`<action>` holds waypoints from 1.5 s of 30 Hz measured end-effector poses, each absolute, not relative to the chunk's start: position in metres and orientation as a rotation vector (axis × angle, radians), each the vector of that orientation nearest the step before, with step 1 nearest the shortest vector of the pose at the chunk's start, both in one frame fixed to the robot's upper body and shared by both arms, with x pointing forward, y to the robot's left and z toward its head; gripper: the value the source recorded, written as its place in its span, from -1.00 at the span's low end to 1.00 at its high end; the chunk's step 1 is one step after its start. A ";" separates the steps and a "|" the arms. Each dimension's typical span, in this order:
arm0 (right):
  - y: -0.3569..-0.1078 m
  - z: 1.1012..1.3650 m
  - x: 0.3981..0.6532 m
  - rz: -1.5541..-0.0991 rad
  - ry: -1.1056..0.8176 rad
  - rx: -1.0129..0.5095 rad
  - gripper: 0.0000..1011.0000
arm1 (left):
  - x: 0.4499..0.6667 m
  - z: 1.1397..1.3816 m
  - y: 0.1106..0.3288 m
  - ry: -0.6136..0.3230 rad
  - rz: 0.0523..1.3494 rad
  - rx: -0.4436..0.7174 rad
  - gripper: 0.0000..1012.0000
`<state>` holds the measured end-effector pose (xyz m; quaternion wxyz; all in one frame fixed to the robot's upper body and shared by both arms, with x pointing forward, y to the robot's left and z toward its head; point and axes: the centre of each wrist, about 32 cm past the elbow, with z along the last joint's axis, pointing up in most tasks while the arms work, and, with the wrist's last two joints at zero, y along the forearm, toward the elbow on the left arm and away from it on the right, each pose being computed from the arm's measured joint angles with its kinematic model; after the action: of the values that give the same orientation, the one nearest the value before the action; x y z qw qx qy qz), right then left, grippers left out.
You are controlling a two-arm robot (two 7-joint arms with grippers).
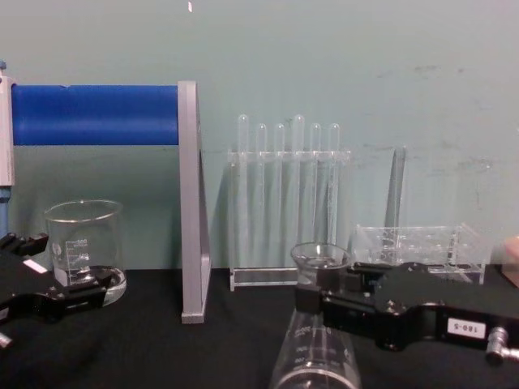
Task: Grasp the erlenmeyer flask with one hand, shake it three times, then place it back.
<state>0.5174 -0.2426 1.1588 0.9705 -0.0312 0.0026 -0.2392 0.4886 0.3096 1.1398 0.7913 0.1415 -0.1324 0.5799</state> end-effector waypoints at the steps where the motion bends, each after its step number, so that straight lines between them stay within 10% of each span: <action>1: -0.243 1.159 0.518 -0.482 0.006 -0.064 -0.11 | 0.489 1.140 0.310 -0.285 1.248 0.304 0.98; 45: -0.236 1.153 0.514 -0.478 0.034 -0.103 -0.11 | 0.489 1.140 0.310 -0.285 1.248 0.304 0.98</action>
<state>0.5143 -0.2361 1.1535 0.9701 -0.0511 0.0166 -0.2367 0.4886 0.3097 1.1398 0.7913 0.1415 -0.1325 0.5799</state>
